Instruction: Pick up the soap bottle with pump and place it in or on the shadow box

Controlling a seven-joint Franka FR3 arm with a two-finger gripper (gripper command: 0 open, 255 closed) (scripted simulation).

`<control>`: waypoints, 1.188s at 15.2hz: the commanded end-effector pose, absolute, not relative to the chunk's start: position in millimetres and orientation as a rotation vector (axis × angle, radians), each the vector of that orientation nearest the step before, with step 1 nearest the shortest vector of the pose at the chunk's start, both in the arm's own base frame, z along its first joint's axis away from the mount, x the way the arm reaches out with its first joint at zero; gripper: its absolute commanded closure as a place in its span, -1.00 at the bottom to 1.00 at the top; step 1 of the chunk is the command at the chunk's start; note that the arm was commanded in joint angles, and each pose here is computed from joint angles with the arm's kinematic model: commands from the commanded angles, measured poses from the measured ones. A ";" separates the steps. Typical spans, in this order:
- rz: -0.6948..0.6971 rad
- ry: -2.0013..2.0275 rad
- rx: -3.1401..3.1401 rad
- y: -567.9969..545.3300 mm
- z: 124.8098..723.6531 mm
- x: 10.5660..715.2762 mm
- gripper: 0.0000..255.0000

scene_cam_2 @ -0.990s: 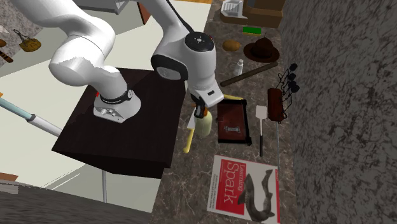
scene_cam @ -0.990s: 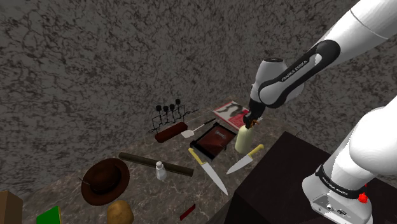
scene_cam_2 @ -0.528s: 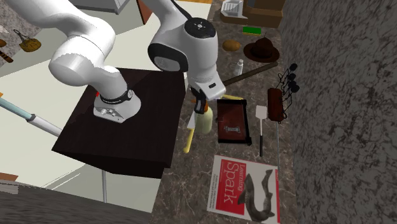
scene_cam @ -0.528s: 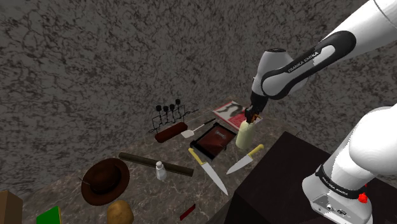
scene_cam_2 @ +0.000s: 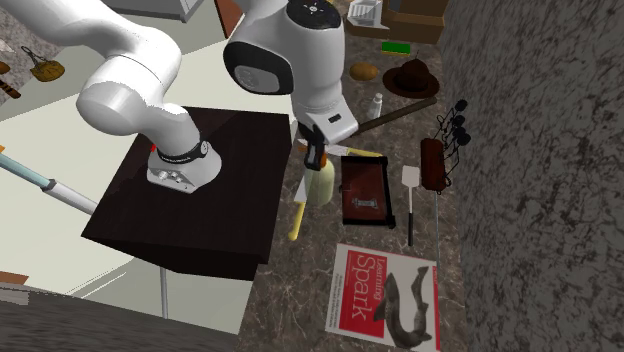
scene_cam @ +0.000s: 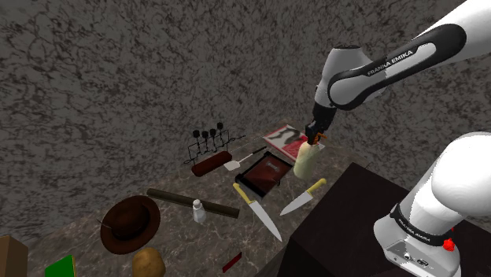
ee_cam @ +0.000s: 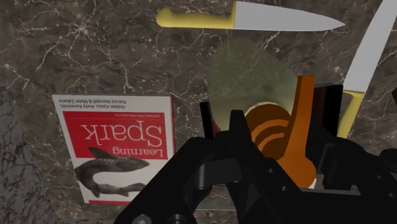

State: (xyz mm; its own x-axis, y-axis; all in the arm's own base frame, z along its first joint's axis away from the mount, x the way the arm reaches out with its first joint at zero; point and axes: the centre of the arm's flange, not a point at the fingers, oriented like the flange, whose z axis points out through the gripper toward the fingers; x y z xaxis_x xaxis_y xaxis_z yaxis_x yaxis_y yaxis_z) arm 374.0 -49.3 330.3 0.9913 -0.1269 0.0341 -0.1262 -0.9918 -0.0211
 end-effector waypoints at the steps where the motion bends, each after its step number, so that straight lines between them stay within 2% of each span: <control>1: -0.055 0.198 -3.116 -48.9 341.6 374.6 1.00; 4: -0.055 0.198 -3.116 -48.9 357.1 374.6 1.00; 18: -0.055 0.198 -3.116 21.6 438.6 524.7 1.00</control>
